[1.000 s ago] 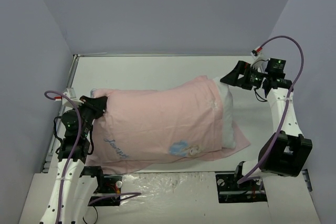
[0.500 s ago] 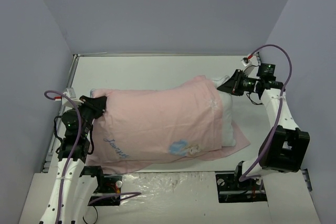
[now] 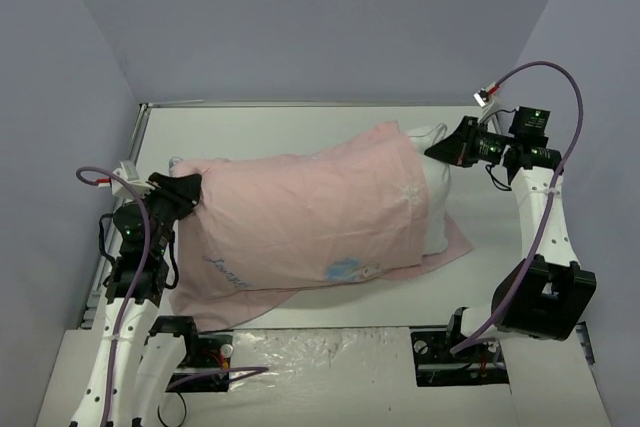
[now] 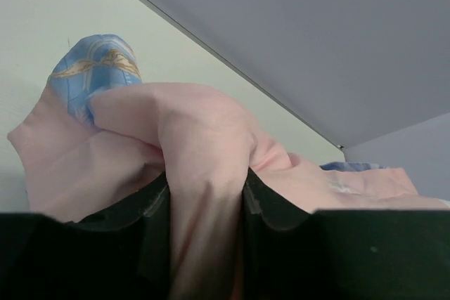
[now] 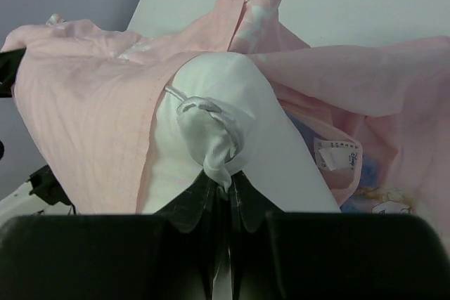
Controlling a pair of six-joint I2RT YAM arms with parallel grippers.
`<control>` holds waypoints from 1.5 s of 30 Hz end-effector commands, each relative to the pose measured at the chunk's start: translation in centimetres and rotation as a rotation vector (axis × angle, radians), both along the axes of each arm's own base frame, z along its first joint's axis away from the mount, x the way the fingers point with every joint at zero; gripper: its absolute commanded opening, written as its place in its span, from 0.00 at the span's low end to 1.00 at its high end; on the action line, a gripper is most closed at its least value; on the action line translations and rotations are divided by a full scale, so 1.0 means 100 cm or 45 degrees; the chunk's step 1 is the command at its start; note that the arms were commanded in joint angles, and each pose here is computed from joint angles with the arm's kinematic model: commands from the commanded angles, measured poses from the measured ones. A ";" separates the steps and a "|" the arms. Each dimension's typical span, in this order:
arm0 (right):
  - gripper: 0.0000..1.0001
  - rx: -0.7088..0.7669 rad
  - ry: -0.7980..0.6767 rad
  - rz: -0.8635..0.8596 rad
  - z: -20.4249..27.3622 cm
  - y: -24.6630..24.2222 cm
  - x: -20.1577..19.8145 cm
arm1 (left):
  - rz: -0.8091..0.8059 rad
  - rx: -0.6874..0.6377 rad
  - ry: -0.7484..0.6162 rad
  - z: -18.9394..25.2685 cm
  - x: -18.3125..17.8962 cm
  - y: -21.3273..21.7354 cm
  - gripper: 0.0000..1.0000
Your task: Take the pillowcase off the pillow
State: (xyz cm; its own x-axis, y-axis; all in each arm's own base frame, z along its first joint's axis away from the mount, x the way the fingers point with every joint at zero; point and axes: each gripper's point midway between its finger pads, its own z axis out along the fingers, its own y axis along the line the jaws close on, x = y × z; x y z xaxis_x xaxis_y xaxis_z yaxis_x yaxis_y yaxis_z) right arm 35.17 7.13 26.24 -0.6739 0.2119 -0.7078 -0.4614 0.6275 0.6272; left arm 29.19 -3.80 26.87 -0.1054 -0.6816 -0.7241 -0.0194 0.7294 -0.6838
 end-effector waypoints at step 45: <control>0.00 -0.179 -0.392 0.106 0.035 -0.004 -0.009 | 0.361 -0.565 0.515 -0.016 0.054 0.040 0.61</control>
